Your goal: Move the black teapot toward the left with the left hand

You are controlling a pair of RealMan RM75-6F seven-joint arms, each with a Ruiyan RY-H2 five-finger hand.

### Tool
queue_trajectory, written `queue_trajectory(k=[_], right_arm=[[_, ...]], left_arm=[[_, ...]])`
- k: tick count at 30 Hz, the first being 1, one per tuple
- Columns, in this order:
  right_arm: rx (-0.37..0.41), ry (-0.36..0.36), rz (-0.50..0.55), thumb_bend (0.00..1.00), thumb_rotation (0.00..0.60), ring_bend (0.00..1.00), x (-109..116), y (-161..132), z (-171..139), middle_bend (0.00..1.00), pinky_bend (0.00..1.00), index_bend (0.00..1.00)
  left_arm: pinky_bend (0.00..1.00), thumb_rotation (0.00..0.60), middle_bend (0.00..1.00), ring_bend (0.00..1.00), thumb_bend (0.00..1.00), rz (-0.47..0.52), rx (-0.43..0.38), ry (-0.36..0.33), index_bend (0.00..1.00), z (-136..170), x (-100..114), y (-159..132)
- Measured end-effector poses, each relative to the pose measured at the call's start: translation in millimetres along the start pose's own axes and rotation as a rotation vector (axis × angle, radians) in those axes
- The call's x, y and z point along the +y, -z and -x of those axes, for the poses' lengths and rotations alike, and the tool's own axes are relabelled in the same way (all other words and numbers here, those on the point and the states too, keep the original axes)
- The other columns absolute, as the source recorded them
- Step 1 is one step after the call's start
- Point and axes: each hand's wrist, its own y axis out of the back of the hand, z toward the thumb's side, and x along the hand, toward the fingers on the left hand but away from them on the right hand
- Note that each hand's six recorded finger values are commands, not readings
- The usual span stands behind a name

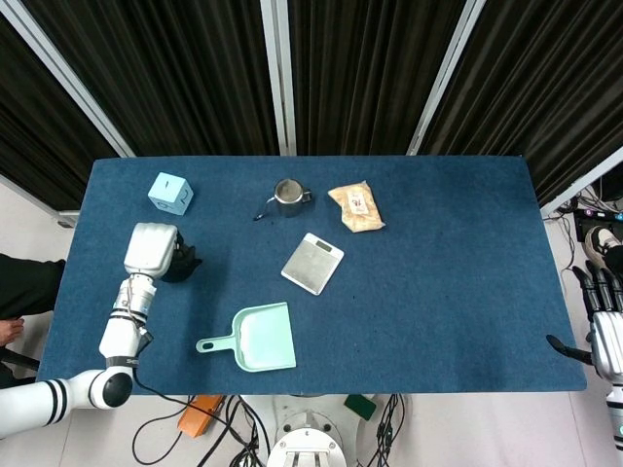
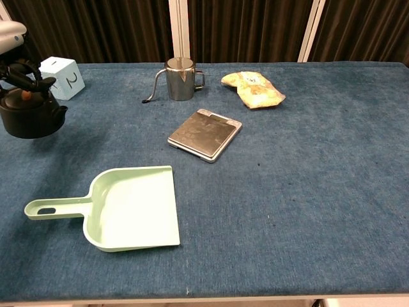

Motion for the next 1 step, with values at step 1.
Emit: queue_trajectory(k=[1], right_arm=[[-0.001, 0.0, -0.001, 0.0, 0.6, 0.0, -0.1, 0.3, 0.2, 0.0, 0.0, 0.0]], left_arm=[[0.62, 0.462, 1.0, 1.0, 0.4, -0.002, 0.001, -0.001, 1.0, -0.1, 0.0, 0.3]])
